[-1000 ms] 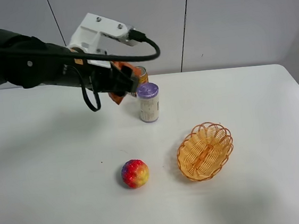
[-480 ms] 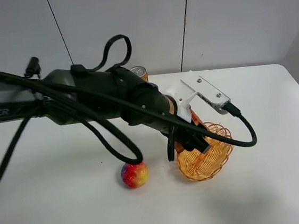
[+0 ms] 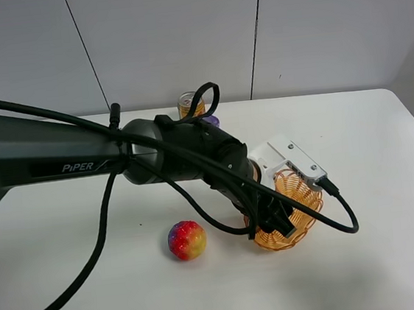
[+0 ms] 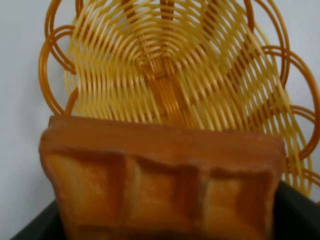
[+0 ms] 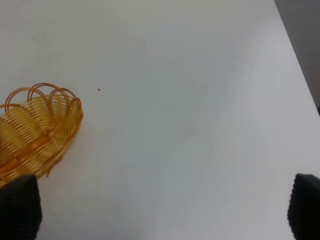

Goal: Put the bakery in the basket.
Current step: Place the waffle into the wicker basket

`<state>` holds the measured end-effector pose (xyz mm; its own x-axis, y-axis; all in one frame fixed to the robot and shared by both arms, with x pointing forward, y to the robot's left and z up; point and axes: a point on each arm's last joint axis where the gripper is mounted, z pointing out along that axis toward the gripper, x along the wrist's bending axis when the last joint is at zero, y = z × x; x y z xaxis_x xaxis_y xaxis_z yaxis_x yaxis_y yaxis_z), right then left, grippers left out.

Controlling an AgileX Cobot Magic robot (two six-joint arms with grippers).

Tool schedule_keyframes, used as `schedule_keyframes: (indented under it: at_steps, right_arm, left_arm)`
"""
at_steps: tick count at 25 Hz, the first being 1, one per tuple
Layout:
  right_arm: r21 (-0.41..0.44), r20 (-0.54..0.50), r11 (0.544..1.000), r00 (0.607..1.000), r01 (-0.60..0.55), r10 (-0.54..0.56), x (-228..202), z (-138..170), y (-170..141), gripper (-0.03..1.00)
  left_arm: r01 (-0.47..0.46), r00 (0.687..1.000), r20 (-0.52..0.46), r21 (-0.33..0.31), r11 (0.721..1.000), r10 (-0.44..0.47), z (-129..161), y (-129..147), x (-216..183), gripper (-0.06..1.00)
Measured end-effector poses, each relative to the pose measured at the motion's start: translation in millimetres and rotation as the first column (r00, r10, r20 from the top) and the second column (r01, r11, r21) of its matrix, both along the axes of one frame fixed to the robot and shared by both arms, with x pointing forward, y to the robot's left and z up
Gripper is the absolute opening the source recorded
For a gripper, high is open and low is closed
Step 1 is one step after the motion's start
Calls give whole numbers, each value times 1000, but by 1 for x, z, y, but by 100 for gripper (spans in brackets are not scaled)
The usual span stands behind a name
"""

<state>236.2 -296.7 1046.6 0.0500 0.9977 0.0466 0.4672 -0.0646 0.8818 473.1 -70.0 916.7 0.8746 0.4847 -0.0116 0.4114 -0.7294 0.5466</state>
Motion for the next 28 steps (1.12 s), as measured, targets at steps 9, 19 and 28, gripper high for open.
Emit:
schedule_keyframes:
  at_steps: [9, 19, 28]
  right_arm:
    - [0, 0, 1000, 1000, 0, 0, 0, 0, 0, 99]
    - [0, 0, 1000, 1000, 0, 0, 0, 0, 0, 99]
    - [0, 0, 1000, 1000, 0, 0, 0, 0, 0, 99]
  left_arm:
    - [-3, 1000, -25, -33, 999, 3, 1, -8, -11, 67]
    - [1, 1000, 14, -87, 996, 0, 4, -14, -11, 67]
    - [-5, 1000, 24, -109, 994, 8, 6, -15, -10, 67]
